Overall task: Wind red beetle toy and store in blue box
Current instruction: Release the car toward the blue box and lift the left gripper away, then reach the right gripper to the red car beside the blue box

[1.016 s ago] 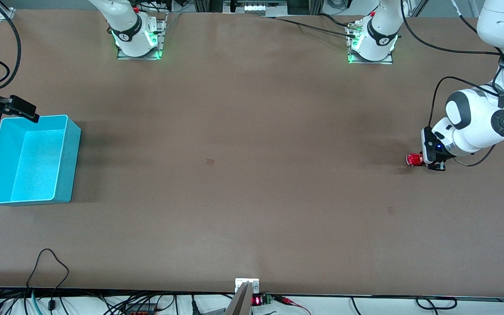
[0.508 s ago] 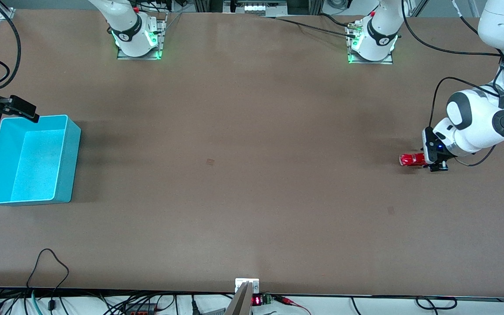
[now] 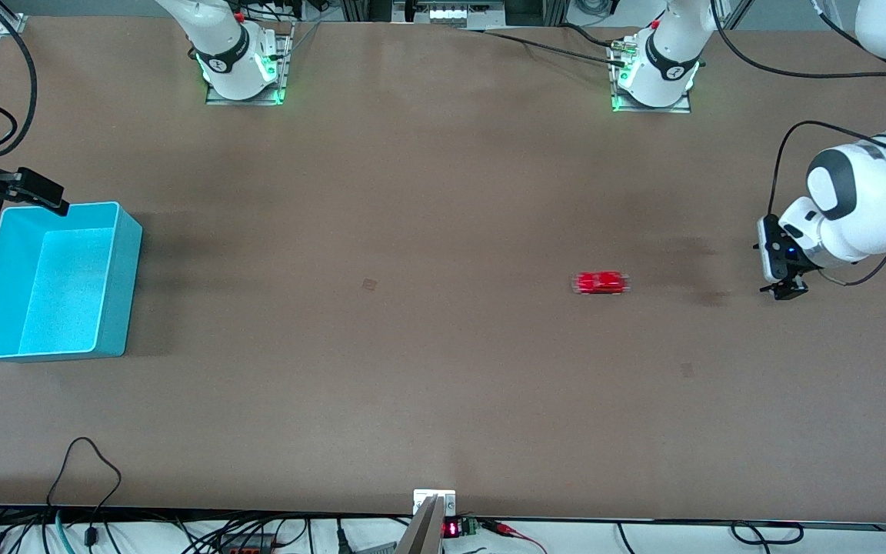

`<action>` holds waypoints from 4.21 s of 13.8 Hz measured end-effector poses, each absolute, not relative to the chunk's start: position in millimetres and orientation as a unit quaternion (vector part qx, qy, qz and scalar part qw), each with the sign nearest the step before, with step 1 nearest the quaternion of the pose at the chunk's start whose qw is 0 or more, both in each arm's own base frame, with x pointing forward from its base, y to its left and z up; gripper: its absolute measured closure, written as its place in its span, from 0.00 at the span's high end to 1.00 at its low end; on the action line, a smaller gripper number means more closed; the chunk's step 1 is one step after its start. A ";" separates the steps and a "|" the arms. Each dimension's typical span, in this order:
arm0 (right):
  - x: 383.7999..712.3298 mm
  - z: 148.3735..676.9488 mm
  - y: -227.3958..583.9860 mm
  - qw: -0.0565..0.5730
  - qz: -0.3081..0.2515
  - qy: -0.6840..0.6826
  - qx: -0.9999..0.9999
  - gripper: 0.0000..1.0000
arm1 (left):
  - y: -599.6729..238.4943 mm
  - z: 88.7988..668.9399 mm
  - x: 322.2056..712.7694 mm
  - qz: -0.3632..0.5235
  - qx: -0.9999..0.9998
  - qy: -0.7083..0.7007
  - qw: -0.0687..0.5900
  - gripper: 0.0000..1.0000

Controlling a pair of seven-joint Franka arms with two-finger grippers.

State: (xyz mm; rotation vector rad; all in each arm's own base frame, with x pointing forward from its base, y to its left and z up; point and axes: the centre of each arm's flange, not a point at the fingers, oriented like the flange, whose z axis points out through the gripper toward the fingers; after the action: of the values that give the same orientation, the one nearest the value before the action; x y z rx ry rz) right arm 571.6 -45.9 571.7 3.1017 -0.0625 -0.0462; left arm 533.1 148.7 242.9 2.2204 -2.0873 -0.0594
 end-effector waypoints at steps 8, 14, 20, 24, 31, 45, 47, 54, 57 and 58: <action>571.6 571.6 -46.1 0.019 -0.015 -0.020 0.999 1.00 | 148.5 323.9 530.9 -0.069 0.787 -0.608 0.078 1.00; 571.6 571.6 -46.1 0.019 -0.015 -0.020 0.999 1.00 | 139.2 391.3 515.2 -0.115 0.845 -0.518 0.073 1.00; 571.6 571.5 -46.1 0.019 -0.015 -0.020 0.999 1.00 | 88.7 464.1 534.6 -0.149 0.890 -0.426 0.063 1.00; 571.8 571.6 -45.3 0.019 -0.015 -0.020 1.000 1.00 | 40.0 501.2 541.8 -0.160 0.924 -0.345 0.038 1.00; 578.0 558.8 -41.4 0.019 -0.023 -0.015 0.999 1.00 | -38.0 536.7 542.1 -0.158 0.974 -0.161 -0.013 1.00; 624.8 385.9 -40.6 -0.051 -0.079 0.248 0.964 1.00 | -13.8 572.3 571.4 0.001 0.999 -0.005 0.038 1.00; 618.4 359.3 -46.8 -0.056 -0.068 0.348 0.933 1.00 | -26.8 568.6 559.2 0.003 1.000 0.016 0.007 1.00; 595.7 286.4 -68.9 -0.043 -0.019 0.579 0.814 1.00 | -33.4 553.9 554.3 -0.024 0.999 0.024 -0.003 1.00; 590.5 260.7 -71.7 -0.041 -0.014 0.626 0.779 1.00 | -38.6 569.9 555.4 -0.013 1.000 0.018 -0.002 1.00; 586.4 250.9 -73.2 -0.046 -0.019 0.629 0.775 1.00 | -38.8 574.3 556.1 -0.009 1.000 0.018 -0.002 1.00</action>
State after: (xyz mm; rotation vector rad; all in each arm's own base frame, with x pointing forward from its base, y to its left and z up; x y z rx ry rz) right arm 586.4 -73.2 250.9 2.5100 2.0376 -0.0611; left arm 556.1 -38.8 574.3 3.1453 0.0552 -0.0277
